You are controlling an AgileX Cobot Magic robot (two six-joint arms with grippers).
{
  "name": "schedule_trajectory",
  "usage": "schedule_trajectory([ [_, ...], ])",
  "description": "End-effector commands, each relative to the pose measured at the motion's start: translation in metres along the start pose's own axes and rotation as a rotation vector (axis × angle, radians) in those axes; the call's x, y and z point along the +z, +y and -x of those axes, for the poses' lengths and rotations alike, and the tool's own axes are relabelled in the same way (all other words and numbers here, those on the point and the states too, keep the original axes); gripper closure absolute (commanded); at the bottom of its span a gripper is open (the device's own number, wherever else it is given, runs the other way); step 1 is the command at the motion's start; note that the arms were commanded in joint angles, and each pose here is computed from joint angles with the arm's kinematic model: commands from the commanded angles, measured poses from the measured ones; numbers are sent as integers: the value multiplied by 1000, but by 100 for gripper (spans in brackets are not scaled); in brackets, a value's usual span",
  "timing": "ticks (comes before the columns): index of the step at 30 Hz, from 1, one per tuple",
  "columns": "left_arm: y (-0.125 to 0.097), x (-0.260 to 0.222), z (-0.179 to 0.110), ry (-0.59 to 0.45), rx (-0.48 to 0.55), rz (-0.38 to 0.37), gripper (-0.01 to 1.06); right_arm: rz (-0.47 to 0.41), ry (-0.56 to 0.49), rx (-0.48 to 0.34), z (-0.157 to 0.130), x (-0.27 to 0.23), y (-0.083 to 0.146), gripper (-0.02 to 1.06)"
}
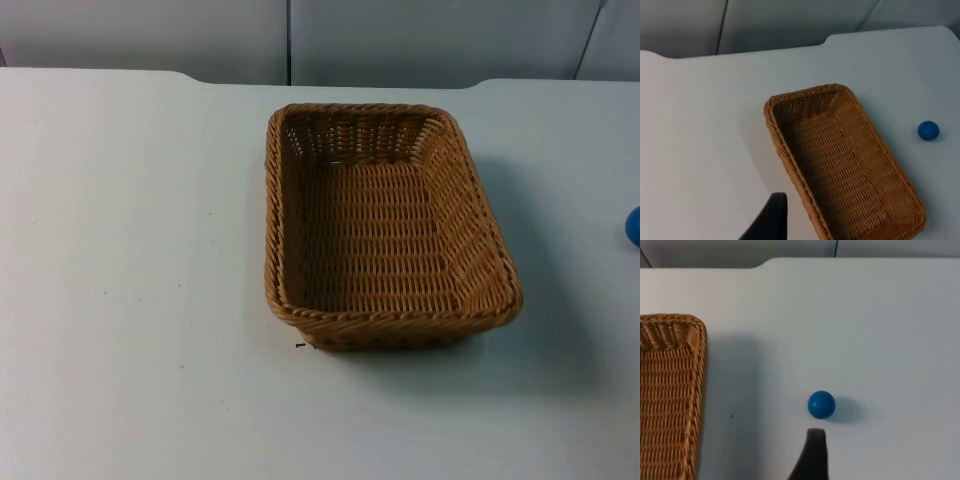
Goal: Pick up the basket with the left hand and place the ball into the basket with the right hand.
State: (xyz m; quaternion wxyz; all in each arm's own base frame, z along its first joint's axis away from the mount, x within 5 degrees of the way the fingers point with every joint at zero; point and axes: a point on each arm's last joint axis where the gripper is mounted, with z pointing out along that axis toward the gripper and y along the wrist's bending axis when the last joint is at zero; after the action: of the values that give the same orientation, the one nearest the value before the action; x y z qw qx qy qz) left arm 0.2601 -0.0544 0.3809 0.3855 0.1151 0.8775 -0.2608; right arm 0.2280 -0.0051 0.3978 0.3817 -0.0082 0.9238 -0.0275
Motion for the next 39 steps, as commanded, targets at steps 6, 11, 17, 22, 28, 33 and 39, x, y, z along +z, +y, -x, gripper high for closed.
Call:
schedule_trajectory([
  [6,48,101,-8,148,-172,-28,1,-16,-58,-35,14,23,0,31],
  [11,68,169,-31,261,-216,-8,1,-19,-114,-38,20,26,0,31],
  [17,83,230,-49,400,-277,-58,1,-31,-57,-56,20,47,-1,31],
  [22,87,268,-60,451,-294,-64,1,-24,31,-60,18,80,1,31],
  [28,89,295,-69,490,-333,-66,1,-19,104,-64,13,108,2,31],
  [33,82,318,-85,529,-319,-71,1,-13,146,-67,10,131,4,31],
  [39,83,332,-99,548,-365,-39,6,3,151,-51,9,143,6,31],
])
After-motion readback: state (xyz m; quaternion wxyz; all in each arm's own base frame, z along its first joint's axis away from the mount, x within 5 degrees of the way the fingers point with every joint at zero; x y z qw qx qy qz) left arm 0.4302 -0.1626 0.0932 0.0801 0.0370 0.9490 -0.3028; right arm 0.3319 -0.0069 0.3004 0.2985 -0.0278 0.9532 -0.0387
